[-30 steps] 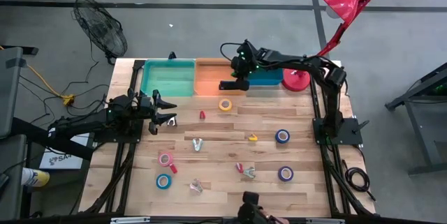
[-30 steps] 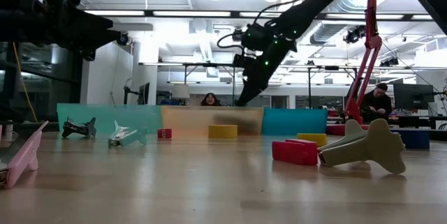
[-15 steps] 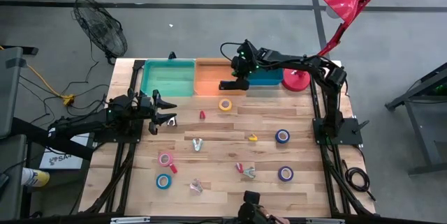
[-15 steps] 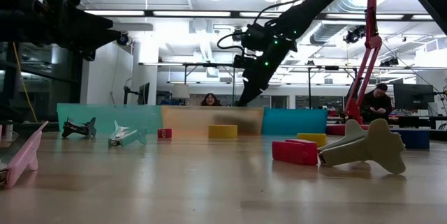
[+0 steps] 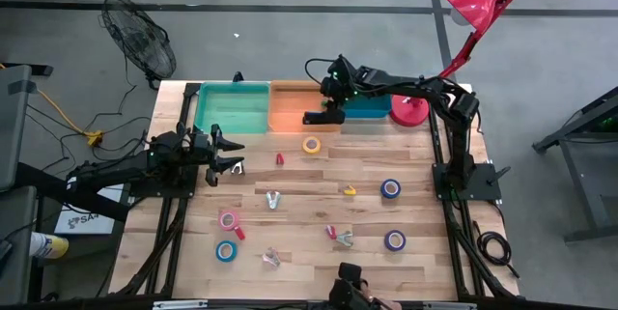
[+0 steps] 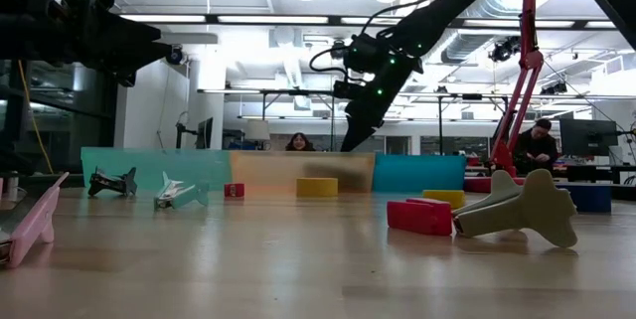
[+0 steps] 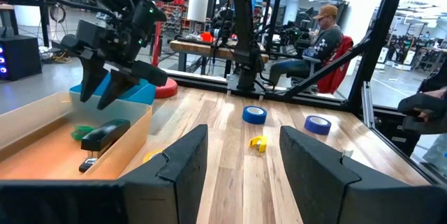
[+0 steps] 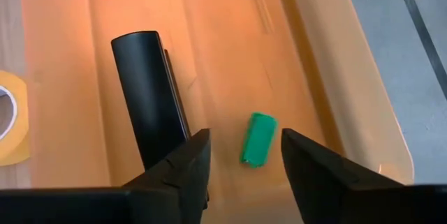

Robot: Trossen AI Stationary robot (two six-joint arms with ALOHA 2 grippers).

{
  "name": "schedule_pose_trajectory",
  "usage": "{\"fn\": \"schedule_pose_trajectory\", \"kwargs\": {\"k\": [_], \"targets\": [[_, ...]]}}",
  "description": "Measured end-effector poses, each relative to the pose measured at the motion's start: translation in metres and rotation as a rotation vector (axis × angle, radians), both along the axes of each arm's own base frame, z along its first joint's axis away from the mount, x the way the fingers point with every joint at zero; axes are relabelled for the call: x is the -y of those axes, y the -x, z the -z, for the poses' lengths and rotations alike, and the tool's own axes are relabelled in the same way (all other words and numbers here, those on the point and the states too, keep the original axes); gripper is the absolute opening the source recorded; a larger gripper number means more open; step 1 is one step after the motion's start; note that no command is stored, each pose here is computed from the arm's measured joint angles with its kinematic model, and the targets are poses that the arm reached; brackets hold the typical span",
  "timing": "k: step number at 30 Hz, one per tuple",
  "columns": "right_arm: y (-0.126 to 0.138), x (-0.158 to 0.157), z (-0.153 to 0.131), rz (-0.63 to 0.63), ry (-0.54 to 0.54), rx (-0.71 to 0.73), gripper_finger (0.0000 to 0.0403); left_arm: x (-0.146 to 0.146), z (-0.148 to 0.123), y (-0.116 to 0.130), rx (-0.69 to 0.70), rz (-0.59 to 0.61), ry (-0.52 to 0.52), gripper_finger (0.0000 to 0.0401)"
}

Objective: Pick and place Stapler, Stapler remover, tape
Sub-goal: Put the small yellow stapler into the orange bin

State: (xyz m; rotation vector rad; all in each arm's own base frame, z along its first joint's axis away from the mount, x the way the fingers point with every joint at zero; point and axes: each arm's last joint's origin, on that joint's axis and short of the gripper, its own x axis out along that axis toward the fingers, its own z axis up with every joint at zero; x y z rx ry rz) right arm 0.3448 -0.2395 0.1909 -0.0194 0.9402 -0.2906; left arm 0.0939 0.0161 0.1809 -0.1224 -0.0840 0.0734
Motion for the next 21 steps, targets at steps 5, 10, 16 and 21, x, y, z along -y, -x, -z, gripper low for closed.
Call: {"fn": "schedule_pose_trajectory", "kwargs": {"k": [5, 10, 16, 21], "targets": [[0.000, 0.000, 0.000, -0.006, 0.004, -0.002, 0.0192, 0.000, 0.000, 0.000, 0.000, 0.000, 0.000, 0.0177], [0.001, -0.001, 0.000, -0.008, -0.001, -0.012, 0.0201, 0.000, 0.000, 0.000, 0.000, 0.000, 0.000, 0.0177], [0.008, -0.006, -0.012, -0.015, -0.005, -0.034, 0.0200, 0.000, 0.000, 0.000, 0.000, 0.000, 0.000, 0.0177], [0.017, -0.014, -0.033, 0.002, -0.022, -0.026, 0.0201, 0.000, 0.000, 0.000, 0.000, 0.000, 0.000, 0.0177]]}}
